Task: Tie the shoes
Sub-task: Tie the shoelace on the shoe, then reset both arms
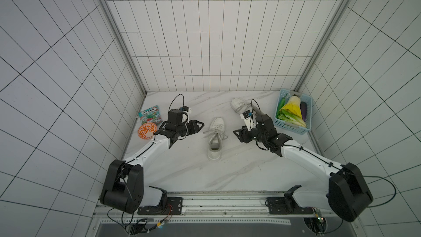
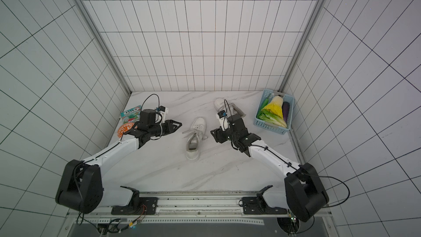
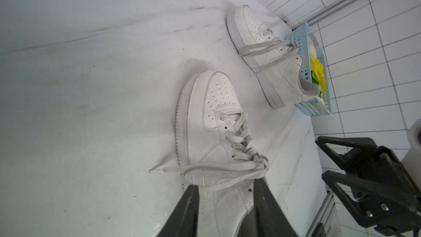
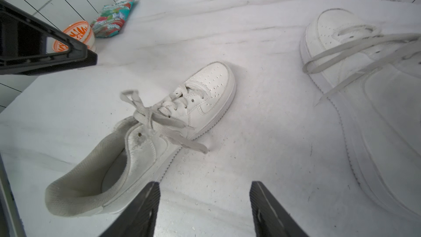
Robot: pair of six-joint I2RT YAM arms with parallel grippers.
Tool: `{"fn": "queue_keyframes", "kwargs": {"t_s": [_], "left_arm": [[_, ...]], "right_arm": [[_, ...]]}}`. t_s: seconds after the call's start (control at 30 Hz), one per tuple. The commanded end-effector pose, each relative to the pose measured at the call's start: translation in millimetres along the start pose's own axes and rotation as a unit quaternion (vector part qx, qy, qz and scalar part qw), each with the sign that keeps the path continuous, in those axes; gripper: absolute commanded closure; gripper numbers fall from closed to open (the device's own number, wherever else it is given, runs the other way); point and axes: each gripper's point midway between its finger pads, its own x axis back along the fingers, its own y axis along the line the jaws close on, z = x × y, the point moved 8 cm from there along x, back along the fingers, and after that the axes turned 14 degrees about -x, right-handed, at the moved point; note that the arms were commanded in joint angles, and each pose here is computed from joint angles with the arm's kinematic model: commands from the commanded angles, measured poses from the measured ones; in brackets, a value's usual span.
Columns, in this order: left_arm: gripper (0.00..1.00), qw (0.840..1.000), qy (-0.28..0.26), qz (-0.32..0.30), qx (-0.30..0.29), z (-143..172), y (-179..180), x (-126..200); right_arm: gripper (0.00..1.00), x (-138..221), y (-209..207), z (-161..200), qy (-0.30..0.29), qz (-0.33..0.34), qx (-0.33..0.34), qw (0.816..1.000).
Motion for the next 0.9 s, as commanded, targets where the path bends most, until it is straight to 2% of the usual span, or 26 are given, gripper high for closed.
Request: {"fn": "queue_keyframes", "kwargs": {"t_s": [0.0,0.13,0.27,0.33,0.4,0.5,0.6,0.67,0.8,0.87], "left_arm": [[0.50,0.999,-0.042,-0.012,-0.016,-16,-4,23],[0.40,0.993,-0.103,-0.042,-0.026,-24,-8,61],[0.27,0.975,-0.188,-0.112,-0.037,-24,-8,104],[0.16,0.957,-0.238,-0.162,-0.036,-21,-4,125],[0.03,0.933,-0.285,-0.219,-0.028,-14,7,144],[0.02,0.896,-0.326,-0.300,-0.003,-3,27,166],[0.02,0.865,-0.339,-0.369,0.028,10,50,176],[0.01,0.845,-0.338,-0.412,0.047,18,65,177],[0.01,0.804,-0.336,-0.486,0.066,38,91,175],[0.02,0.792,-0.334,-0.507,0.058,45,100,173]], "right_arm": [[0.26,25,4,-8,-0.026,-0.006,-0.006,1.000],[0.17,67,1,-26,-0.098,0.060,-0.011,0.993],[0.07,111,-15,-32,-0.186,0.160,-0.039,0.969],[0.00,130,-27,-28,-0.229,0.213,-0.055,0.948],[0.01,150,-46,-22,-0.280,0.278,-0.086,0.915],[0.01,169,-72,-8,-0.327,0.347,-0.125,0.870],[0.01,176,-100,11,-0.338,0.410,-0.160,0.832],[0.01,172,-118,26,-0.322,0.451,-0.167,0.815],[0.01,157,-151,49,-0.277,0.504,-0.162,0.802],[0.01,144,-164,58,-0.265,0.505,-0.157,0.806]]}}
